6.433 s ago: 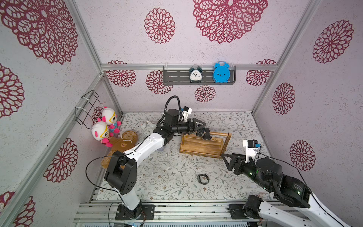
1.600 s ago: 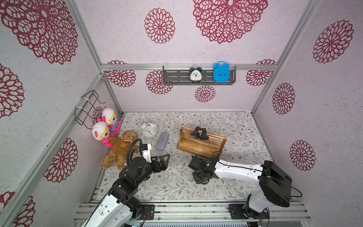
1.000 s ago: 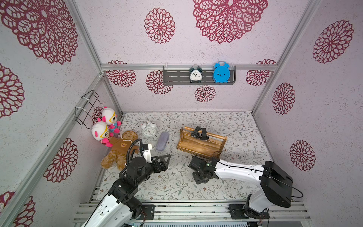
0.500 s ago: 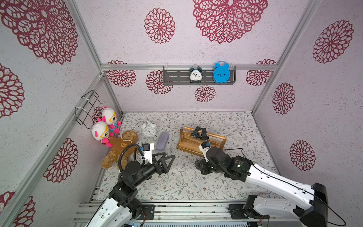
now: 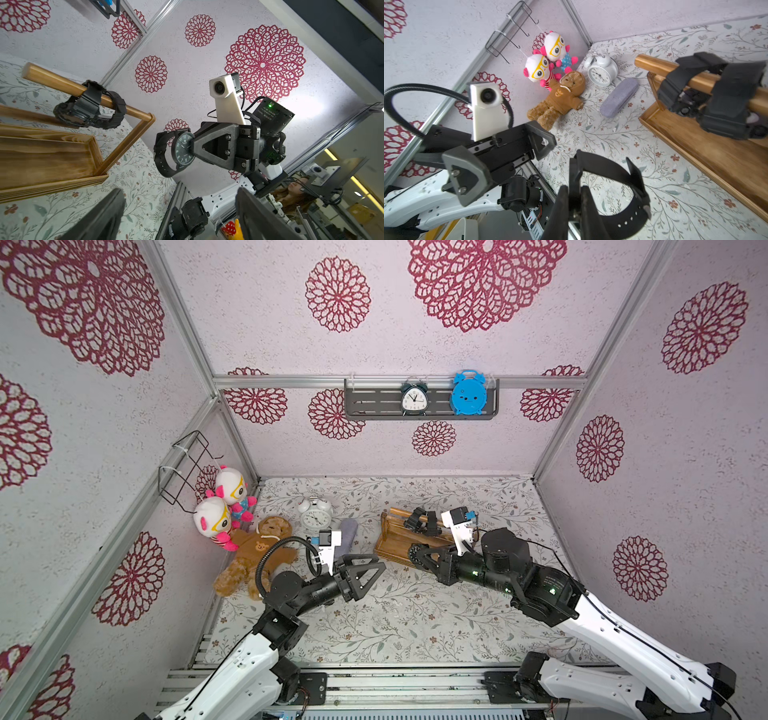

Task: Place watch on stand
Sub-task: Pick up the watch at the center of the board.

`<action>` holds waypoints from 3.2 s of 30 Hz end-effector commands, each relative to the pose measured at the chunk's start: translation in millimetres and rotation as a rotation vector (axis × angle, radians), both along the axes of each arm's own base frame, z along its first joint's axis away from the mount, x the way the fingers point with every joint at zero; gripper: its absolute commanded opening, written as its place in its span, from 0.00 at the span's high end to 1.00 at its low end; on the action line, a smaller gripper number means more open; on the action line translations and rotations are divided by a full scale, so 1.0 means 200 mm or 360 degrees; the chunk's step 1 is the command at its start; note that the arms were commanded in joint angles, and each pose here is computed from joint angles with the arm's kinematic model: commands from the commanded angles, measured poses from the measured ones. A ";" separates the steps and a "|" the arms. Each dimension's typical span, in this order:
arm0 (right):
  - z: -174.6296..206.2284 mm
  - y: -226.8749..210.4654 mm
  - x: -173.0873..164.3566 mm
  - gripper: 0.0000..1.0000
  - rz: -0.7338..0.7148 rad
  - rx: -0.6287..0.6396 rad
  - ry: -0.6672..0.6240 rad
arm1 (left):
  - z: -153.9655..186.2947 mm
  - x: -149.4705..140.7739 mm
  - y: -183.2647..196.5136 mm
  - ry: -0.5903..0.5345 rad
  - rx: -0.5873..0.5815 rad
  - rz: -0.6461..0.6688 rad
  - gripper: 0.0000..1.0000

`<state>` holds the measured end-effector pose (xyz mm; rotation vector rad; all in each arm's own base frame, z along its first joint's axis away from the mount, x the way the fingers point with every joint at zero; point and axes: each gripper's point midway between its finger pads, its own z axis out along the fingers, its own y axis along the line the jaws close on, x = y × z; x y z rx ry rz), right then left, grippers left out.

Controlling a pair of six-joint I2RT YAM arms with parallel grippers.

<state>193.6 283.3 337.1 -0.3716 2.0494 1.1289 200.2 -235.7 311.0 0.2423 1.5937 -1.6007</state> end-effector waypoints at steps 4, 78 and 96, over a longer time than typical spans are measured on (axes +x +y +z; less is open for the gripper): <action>0.30 0.06 -0.04 0.92 0.0118 0.0287 -0.0138 | 0.17 -0.04 -0.04 -0.0098 -0.0170 -0.0161 0.16; 0.24 0.15 -0.07 0.86 0.0258 0.0345 -0.0039 | 0.46 -0.12 -0.17 -0.0204 -0.0408 -0.0447 0.92; 0.21 -0.16 0.02 0.27 -0.0192 0.0100 -0.0203 | 0.29 -0.01 -0.14 -0.0083 -0.0099 -0.0323 1.00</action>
